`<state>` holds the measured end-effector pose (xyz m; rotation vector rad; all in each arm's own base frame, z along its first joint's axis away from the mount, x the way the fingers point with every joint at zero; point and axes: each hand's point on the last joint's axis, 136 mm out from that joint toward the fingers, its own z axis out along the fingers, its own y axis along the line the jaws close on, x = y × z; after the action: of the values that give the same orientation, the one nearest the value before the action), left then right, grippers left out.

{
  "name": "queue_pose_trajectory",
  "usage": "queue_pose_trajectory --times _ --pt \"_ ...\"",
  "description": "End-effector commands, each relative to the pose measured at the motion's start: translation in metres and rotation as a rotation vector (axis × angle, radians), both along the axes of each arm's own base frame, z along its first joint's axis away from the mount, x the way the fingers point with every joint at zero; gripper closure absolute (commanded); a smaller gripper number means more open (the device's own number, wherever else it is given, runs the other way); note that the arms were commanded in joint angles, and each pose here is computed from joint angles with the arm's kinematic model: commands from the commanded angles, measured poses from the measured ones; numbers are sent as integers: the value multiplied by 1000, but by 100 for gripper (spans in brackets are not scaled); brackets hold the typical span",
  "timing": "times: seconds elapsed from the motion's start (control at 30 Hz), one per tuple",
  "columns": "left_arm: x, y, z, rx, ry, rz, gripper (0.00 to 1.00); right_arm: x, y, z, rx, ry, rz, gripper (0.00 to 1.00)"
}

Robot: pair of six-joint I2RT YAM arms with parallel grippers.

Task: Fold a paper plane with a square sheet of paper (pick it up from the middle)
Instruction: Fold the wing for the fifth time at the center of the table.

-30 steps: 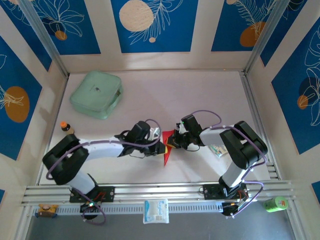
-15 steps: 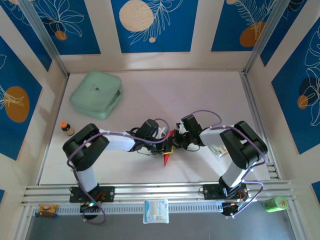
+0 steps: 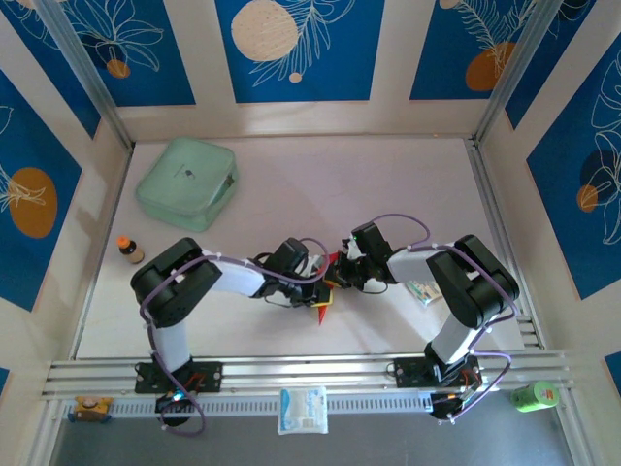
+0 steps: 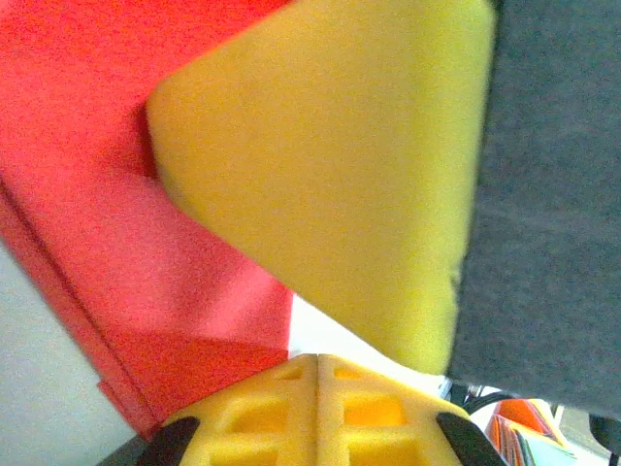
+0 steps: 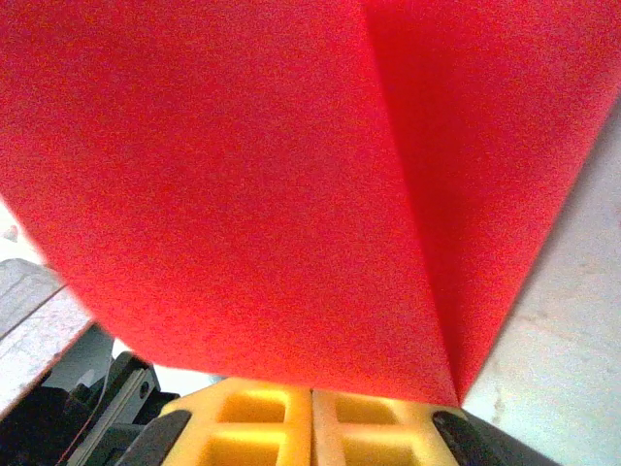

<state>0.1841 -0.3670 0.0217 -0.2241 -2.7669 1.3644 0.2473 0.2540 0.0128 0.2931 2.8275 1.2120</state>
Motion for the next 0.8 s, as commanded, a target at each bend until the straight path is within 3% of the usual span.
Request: queue_pose_trajectory --times 0.0,0.77 --pt "-20 13 -19 65 25 -28 94 -22 -27 -40 -156 120 -36 92" --pt "-76 43 -20 129 41 -87 94 -22 -27 -38 -154 117 -37 92"
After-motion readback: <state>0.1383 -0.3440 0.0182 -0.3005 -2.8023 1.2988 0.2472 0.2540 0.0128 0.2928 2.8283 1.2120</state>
